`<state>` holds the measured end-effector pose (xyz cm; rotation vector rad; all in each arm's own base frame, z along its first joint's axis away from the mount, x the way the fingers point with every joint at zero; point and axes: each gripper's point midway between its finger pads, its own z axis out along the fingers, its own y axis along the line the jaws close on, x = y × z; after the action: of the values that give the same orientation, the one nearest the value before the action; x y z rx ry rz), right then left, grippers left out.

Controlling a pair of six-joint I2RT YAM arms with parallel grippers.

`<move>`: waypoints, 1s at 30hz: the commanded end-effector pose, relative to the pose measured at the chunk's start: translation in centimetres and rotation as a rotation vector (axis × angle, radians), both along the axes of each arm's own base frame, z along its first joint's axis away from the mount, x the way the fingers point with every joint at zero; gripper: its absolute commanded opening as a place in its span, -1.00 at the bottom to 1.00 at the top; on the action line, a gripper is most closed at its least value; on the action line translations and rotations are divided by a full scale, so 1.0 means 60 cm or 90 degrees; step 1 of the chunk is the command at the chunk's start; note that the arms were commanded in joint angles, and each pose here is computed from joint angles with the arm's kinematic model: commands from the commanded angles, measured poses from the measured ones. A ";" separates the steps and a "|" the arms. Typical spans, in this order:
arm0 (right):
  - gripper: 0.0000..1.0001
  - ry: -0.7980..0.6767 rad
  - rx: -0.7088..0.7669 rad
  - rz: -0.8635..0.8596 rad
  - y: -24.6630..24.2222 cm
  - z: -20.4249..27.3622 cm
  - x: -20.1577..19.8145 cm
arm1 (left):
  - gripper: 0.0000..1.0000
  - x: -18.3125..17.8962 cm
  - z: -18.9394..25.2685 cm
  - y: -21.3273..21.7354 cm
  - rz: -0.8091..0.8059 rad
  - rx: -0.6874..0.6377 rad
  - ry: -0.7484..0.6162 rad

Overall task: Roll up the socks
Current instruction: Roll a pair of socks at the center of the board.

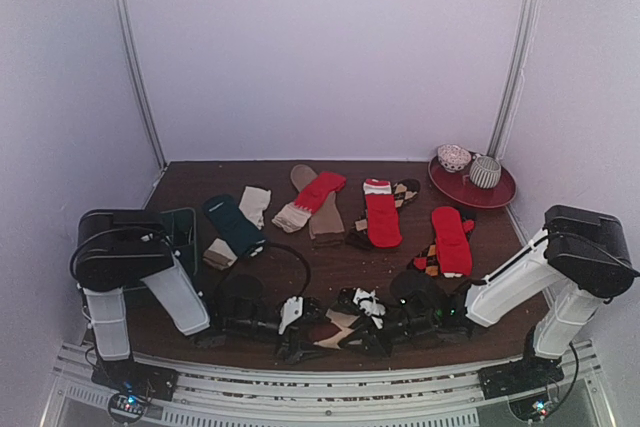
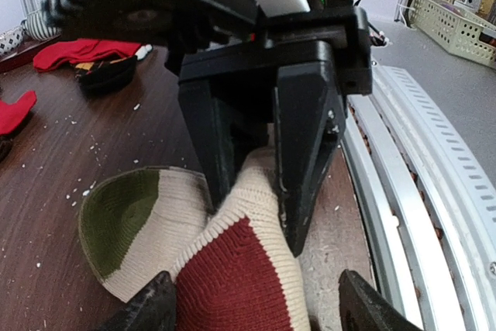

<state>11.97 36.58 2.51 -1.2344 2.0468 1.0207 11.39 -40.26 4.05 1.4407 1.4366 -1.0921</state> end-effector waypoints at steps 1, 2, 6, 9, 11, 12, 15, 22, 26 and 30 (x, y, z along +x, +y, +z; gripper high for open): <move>-0.71 0.092 -0.148 0.012 -0.067 -0.094 -0.044 | 0.39 -0.005 -0.055 0.007 0.001 0.074 0.038; -0.71 0.094 -0.150 0.012 -0.067 -0.096 -0.044 | 0.37 -0.004 -0.059 0.007 0.001 0.079 0.040; -0.71 0.099 -0.159 0.012 -0.071 -0.099 -0.046 | 0.24 -0.001 -0.087 0.013 0.014 0.118 0.053; -0.71 0.100 -0.159 0.009 -0.073 -0.099 -0.046 | 0.04 -0.002 -0.103 0.016 0.020 0.139 0.069; -0.71 0.102 -0.161 0.009 -0.073 -0.100 -0.046 | -0.19 -0.005 -0.114 0.020 0.020 0.153 0.082; -0.71 0.102 -0.162 0.009 -0.074 -0.101 -0.046 | -0.41 -0.006 -0.117 0.023 0.021 0.159 0.089; -0.71 0.100 -0.162 0.008 -0.072 -0.099 -0.044 | -0.99 -0.009 -0.126 0.033 0.036 0.177 0.113; -0.38 0.022 -0.168 -0.034 -0.062 -0.066 0.000 | -1.00 -0.019 -0.152 0.059 0.088 0.272 0.226; -0.20 -0.081 -0.161 -0.083 -0.060 -0.013 0.048 | -1.00 -0.031 -0.179 0.075 0.106 0.350 0.297; -0.05 -0.238 -0.135 -0.116 -0.067 0.053 0.077 | -1.00 -0.046 -0.195 0.091 0.111 0.386 0.343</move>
<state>14.38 34.68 3.81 -1.2072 2.0934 0.7494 12.85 -42.13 2.27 1.3533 1.7866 -1.1610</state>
